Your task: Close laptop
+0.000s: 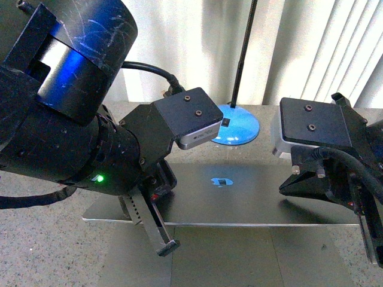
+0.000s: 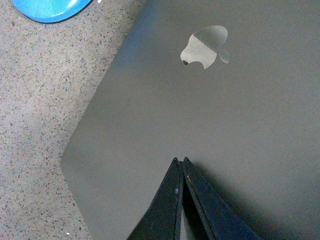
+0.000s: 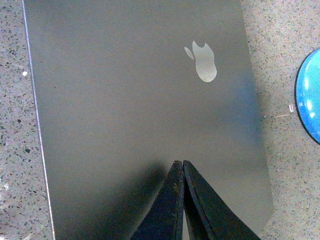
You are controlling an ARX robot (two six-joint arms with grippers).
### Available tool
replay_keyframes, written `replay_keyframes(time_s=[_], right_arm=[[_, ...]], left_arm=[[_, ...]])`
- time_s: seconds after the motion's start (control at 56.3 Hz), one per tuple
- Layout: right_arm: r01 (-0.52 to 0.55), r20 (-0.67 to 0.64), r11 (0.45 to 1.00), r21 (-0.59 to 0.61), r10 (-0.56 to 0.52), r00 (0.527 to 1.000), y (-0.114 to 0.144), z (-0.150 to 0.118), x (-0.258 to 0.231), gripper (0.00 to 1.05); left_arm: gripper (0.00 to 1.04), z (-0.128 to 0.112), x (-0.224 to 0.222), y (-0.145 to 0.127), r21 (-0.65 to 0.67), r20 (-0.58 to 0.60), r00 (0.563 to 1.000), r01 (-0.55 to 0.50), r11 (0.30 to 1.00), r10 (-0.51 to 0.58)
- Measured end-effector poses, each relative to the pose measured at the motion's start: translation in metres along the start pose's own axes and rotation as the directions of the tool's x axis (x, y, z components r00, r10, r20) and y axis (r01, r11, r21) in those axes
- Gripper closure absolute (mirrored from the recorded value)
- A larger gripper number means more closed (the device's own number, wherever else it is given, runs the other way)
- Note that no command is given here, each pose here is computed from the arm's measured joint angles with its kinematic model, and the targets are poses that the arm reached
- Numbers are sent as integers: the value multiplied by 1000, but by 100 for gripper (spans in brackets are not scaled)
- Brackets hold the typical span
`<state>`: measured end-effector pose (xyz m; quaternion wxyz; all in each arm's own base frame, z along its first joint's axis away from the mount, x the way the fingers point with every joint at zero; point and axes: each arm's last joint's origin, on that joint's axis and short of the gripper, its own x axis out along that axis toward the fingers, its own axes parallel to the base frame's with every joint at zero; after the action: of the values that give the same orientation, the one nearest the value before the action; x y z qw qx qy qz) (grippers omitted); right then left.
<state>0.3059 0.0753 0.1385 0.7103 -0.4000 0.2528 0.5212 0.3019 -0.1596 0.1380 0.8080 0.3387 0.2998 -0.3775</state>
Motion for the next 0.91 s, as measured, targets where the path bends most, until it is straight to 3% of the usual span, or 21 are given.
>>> replay_keyframes(time_s=[0.906], right_arm=[[-25, -13, 1000, 5, 25, 1000, 9, -6, 11, 102]], left_arm=[[101, -11, 9, -13, -5, -2, 999, 36, 999, -36]])
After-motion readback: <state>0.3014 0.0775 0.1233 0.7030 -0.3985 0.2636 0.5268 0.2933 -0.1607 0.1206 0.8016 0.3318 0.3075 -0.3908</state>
